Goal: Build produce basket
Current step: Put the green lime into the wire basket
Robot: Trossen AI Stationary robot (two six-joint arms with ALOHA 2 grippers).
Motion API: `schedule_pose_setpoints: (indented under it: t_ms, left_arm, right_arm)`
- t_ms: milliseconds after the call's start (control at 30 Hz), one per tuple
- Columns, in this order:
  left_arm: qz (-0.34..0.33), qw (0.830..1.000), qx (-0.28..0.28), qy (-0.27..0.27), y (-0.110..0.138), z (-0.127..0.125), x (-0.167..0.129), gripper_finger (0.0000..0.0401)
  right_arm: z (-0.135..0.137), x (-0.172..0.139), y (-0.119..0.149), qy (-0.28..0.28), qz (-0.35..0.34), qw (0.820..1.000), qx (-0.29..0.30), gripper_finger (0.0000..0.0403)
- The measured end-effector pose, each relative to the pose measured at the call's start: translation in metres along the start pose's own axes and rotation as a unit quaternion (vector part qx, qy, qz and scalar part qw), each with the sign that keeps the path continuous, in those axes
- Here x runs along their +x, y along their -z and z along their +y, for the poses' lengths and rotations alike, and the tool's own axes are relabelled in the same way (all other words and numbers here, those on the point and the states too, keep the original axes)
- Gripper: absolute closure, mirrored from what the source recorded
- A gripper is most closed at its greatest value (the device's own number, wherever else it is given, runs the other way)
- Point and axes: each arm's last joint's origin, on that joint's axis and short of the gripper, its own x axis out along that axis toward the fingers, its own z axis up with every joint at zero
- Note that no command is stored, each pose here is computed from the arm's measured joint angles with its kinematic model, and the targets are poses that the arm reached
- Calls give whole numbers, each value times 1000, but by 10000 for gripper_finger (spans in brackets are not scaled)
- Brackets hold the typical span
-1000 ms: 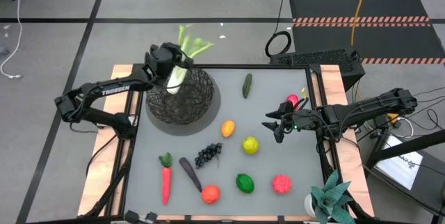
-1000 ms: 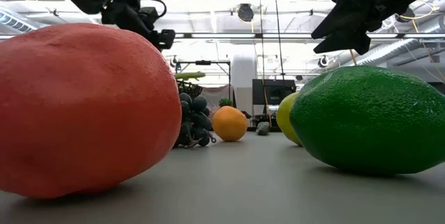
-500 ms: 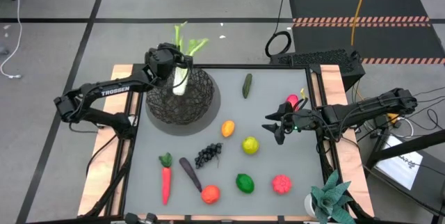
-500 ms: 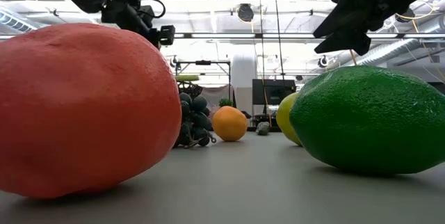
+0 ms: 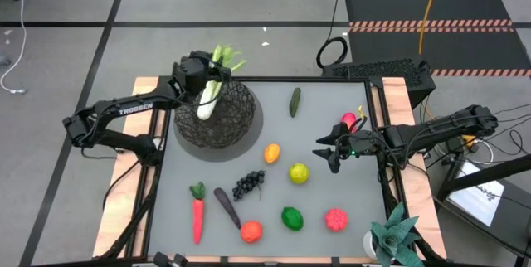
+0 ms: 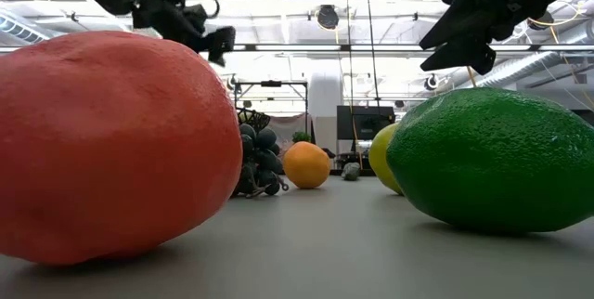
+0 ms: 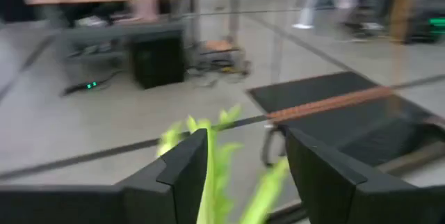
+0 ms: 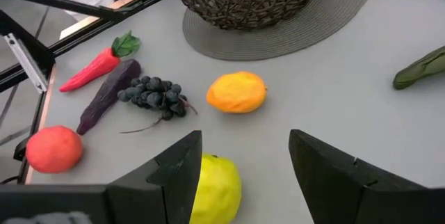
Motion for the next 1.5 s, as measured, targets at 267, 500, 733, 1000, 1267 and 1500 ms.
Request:
schedule_pose_setpoints:
  t_ms: [267, 500, 733, 1000, 1267, 1500]
  left_arm:
    - [55, 993, 37, 98, -15, 14, -53, 201]
    - [121, 974, 45, 188, -8, 6, -101, 233]
    - [132, 949, 63, 280, 2, -23, -128, 258]
    - [120, 933, 76, 332, 17, -40, -148, 265]
    - [120, 917, 87, 370, 21, -49, -165, 265]
    - [108, 923, 88, 360, 23, -54, -178, 265]
  right_arm:
    - [0, 0, 3, -12, 21, 1000, 4, 193]
    - [0, 0, 2, -11, 20, 1000, -3, 193]
    - [2, 7, 2, 1, 8, 1000, 26, 193]
    - [32, 38, 13, -59, -2, 998, 17, 193]
    - [106, 67, 21, -81, 14, 996, -47, 193]
    - [184, 76, 48, -83, 52, 988, -116, 186]
